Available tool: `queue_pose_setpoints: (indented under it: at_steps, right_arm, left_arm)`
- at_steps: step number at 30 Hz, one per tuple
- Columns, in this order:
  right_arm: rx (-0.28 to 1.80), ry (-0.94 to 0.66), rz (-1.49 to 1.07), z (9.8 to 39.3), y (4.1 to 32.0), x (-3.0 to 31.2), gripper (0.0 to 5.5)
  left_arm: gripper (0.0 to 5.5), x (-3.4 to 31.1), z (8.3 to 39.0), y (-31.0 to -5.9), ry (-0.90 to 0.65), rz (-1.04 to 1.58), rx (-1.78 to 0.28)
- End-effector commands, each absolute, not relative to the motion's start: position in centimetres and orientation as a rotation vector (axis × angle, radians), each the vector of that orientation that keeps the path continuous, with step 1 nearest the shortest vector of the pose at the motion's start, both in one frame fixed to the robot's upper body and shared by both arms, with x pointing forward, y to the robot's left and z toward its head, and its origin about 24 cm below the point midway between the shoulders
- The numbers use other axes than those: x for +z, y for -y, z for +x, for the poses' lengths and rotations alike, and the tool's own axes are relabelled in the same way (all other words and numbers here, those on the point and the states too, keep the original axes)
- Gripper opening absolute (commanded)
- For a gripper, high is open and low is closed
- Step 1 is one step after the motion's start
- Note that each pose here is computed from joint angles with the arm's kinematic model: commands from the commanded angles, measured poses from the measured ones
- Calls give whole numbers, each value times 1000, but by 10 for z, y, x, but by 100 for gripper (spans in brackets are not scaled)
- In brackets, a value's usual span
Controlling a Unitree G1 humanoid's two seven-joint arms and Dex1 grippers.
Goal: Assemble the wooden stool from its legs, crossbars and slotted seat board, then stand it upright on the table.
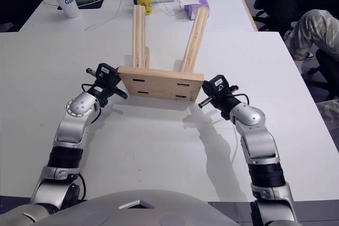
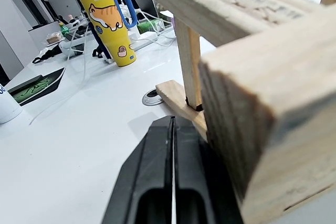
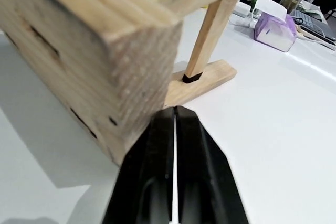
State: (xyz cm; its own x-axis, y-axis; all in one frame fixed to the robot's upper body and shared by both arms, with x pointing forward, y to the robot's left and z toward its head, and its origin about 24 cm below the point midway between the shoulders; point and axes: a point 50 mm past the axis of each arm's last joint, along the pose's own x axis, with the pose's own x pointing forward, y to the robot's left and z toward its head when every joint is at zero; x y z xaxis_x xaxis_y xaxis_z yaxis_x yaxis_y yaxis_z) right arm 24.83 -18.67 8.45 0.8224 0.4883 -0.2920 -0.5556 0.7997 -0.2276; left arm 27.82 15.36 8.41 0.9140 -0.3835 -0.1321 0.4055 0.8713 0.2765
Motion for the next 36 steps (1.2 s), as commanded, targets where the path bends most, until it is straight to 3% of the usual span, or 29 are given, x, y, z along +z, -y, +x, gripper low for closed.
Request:
queue_pose_setpoints:
  at_steps: [1,5,14,22,27,36]
  right_arm:
    - [808,-166,-195,235,154,93,2]
    - [832,-187,-173,228,157,93,2]
    - [759,-215,-206,233,170,87,2]
    - [588,-376,-325,238,194,45,2]
    - [568,-396,-321,242,183,34,2]
    - [523,-425,-313,249,177,18,2]
  left_arm:
    - [0,103,247,-105,13,181,-622]
    - [0,97,231,-114,-52,175,-602]
    - [0,76,237,-150,-172,248,-461]
    - [0,48,235,-169,-318,347,-395]
    - [0,27,231,-169,-405,353,-402]
    - [0,26,236,-159,-401,341,-426]
